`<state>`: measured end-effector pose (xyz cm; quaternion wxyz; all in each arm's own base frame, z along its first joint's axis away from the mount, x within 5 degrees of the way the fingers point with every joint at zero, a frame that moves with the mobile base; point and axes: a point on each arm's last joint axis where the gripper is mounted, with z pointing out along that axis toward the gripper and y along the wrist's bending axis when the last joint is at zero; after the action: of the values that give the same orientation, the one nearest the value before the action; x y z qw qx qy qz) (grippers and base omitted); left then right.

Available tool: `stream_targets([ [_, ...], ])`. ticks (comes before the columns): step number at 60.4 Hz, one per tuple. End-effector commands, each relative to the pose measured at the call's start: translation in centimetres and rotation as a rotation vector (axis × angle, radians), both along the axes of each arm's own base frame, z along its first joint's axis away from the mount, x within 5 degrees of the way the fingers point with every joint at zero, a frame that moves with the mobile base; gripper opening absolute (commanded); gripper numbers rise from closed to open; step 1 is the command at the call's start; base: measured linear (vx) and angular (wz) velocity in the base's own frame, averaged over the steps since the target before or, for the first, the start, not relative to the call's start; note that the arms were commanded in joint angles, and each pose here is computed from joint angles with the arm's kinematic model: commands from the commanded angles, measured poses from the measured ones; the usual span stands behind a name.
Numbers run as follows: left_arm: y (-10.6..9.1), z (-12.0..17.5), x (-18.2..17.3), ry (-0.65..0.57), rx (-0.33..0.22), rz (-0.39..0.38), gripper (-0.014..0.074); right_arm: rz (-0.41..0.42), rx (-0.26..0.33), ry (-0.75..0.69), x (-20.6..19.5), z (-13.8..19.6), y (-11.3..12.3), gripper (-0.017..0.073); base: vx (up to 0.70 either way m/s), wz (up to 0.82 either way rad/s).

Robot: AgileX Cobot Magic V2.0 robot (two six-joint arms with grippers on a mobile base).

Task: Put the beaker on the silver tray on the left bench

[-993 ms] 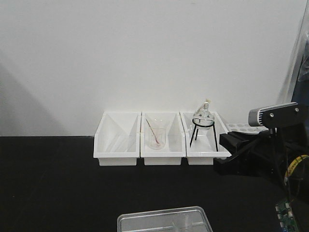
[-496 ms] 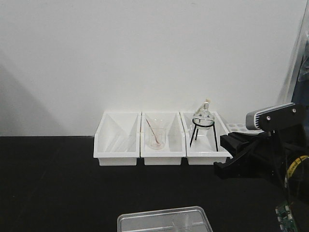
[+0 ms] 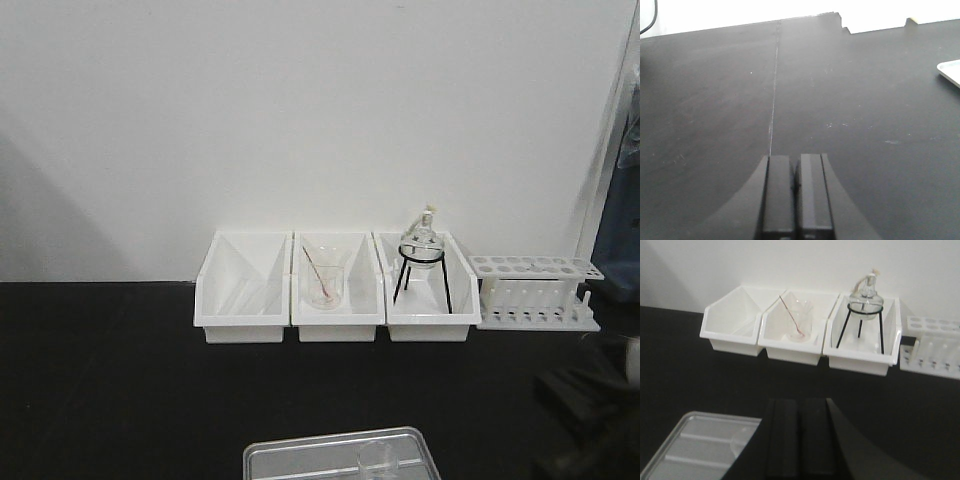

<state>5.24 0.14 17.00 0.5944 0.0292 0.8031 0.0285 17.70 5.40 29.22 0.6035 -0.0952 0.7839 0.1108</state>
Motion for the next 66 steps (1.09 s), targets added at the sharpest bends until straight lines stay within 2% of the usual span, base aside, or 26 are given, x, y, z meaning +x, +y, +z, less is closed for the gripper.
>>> stream_targets([
  [1, -0.1, 0.0, 0.2, -0.063, -0.005, -0.01, 0.0001, 0.02, 0.024, -0.131, -3.1, -0.3, -0.8, -0.0014, 0.0, 0.0],
  [7, -0.1, 0.0, 0.2, -0.063, -0.005, -0.01, 0.0001, 0.01, 0.043, -0.168, -6.7, -3.1, -2.0, -0.0014, 0.0, 0.0],
  [12, -0.1, 0.0, 0.2, -0.063, -0.005, -0.01, 0.0001, -0.046, 0.08, -0.213, -9.1, -5.0, -3.1, -0.0014, 0.0, 0.0],
  [20, -0.1, 0.0, 0.2, -0.063, -0.005, -0.01, 0.0001, -0.176, 0.078, -0.25, -11.1, -6.9, -4.5, -0.0014, 0.0, 0.0],
  [24, -0.1, 0.0, 0.2, -0.063, -0.005, -0.01, 0.0001, -0.221, 0.057, -0.253, -11.7, -7.4, -4.9, -0.0014, 0.0, 0.0],
  [33, -0.1, 0.0, 0.2, -0.063, -0.005, -0.01, 0.0001, -0.223, -0.028, -0.315, -12.2, -8.1, -5.0, -0.0014, 0.0, 0.0],
  [42, -0.1, 0.0, 0.2, -0.063, -0.005, -0.01, 0.0001, -0.217, -0.036, -0.314, -12.1, -9.3, -5.0, -0.0014, 0.0, 0.0],
  [66, -0.1, 0.0, 0.2, -0.063, -0.005, -0.01, 0.0001, -0.218, -0.043, -0.302, -12.1, -9.3, -5.0, -0.0014, 0.0, 0.0],
])
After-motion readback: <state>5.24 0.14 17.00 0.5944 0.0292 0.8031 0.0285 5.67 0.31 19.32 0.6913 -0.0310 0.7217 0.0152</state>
